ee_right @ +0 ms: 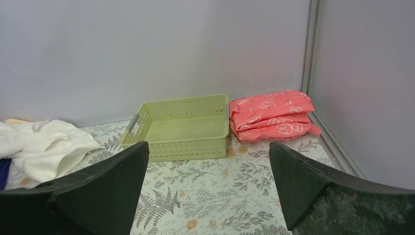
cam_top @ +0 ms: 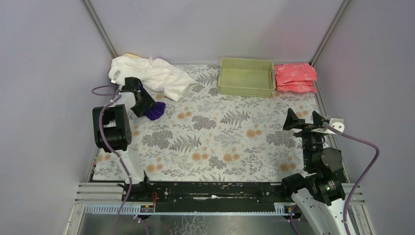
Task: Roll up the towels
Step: Pick up the towel at the corner of the board.
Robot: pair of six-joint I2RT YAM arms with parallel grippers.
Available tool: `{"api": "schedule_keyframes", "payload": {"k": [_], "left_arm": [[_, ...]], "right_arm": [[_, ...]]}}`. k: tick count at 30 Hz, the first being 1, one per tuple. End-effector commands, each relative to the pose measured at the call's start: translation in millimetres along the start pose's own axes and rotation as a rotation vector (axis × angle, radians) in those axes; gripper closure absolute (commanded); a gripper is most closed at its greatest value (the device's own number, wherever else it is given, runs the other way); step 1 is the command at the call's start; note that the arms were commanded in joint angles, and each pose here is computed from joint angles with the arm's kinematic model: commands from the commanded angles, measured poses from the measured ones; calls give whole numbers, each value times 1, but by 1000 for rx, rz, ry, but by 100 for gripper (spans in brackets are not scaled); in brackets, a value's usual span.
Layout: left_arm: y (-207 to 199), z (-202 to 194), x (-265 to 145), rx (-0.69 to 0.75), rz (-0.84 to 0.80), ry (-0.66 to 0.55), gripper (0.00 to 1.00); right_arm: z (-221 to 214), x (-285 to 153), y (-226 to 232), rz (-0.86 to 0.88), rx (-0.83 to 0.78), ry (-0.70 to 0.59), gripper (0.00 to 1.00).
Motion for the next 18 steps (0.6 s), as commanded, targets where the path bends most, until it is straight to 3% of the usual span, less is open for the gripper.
{"api": "schedule_keyframes", "payload": {"k": [1,3,7,14,18], "left_arm": [[-3,-7,13,-6,-22,74,54],[-5,-3,3,-5,-34,52,76],[-20,20,-51,7,-90,-83,95],[-46,74,-203,12,-175,-492,95],[-70,90,-285,32,-313,-625,93]], "right_arm": [[11,-1,6,43,32,-56,0],[11,-1,5,39,33,-57,0],[12,-2,7,56,40,-60,1],[13,-4,7,54,43,-64,1],[13,-3,7,59,42,-57,0]]}}
Point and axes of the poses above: each gripper's point midway between its finger pads, its own x axis out along the fingers, its own y axis along the line the jaws close on, z = x × y, the point moved 6 cm from there along -x, back along the fingers, and after that the axes turned 5 degrees about x, right-handed, at the moved point
